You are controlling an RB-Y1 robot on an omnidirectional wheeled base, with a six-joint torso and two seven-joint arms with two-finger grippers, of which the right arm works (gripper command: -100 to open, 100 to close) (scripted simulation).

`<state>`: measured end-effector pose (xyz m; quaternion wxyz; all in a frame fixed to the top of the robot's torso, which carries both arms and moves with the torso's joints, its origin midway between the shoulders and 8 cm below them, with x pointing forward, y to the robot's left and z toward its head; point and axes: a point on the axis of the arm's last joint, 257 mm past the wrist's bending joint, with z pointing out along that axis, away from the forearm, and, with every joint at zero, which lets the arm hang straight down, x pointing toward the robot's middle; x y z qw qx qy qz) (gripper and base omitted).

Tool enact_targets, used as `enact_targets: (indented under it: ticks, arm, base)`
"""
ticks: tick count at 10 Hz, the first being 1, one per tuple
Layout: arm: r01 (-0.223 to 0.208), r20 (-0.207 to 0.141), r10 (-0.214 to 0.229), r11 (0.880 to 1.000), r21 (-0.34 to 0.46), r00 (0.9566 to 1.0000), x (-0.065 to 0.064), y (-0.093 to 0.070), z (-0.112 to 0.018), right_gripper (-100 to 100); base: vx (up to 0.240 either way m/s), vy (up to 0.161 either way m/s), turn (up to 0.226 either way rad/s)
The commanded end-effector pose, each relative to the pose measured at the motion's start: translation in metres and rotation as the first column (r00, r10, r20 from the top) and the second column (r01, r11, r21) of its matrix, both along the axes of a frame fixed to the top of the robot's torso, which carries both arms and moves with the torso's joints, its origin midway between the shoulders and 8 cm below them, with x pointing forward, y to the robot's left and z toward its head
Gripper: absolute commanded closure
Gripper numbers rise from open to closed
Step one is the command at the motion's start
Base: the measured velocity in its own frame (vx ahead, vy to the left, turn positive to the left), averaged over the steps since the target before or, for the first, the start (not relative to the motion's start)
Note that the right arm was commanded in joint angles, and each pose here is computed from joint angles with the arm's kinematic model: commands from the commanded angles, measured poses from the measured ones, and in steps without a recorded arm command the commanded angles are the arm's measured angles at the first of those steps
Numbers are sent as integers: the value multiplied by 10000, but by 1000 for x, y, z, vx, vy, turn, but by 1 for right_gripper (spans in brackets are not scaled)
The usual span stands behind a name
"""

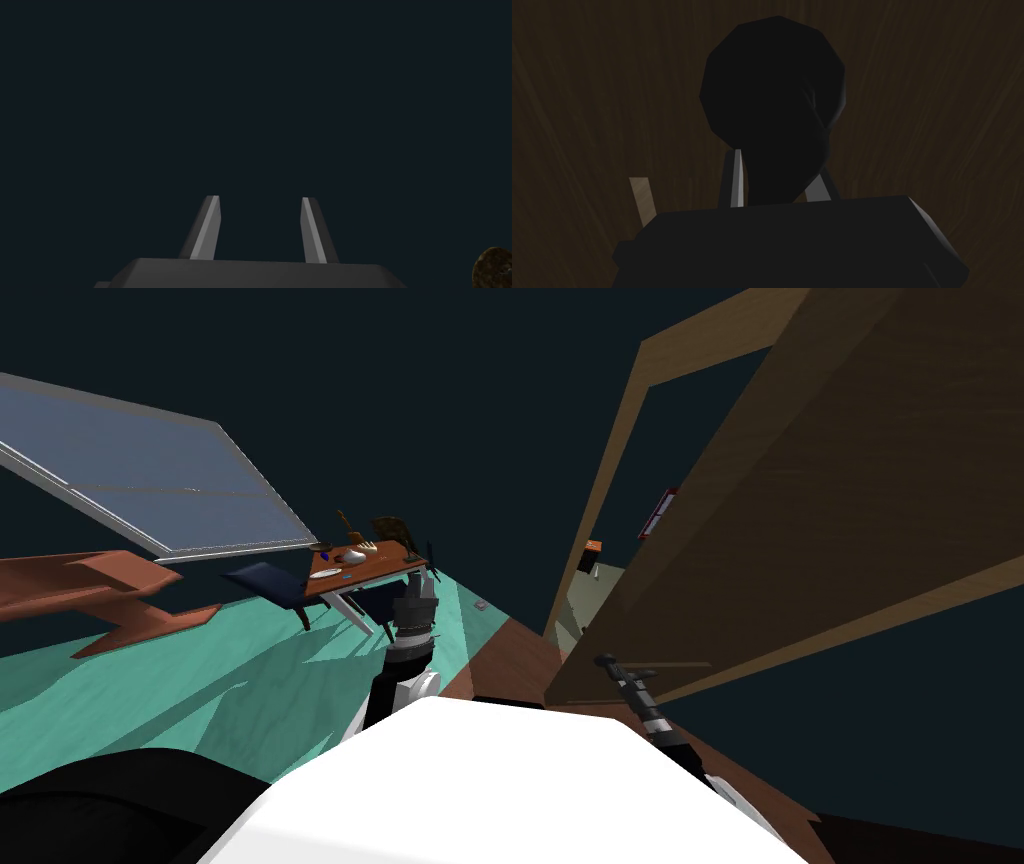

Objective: Pull the door open

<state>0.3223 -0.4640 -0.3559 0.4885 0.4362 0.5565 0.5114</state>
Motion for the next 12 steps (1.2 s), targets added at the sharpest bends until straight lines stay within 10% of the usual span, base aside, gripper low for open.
enact_targets:
  ticks: [1, 12]
  arm:
    - [0, 0, 0, 10000, 0, 10000, 0, 0, 0, 100]
    - [-129, 4, 129, 9999, -44, 9999, -28, -11, 1, 100]
  base:
    - [-101, -23, 32]
    - [-205, -84, 177]
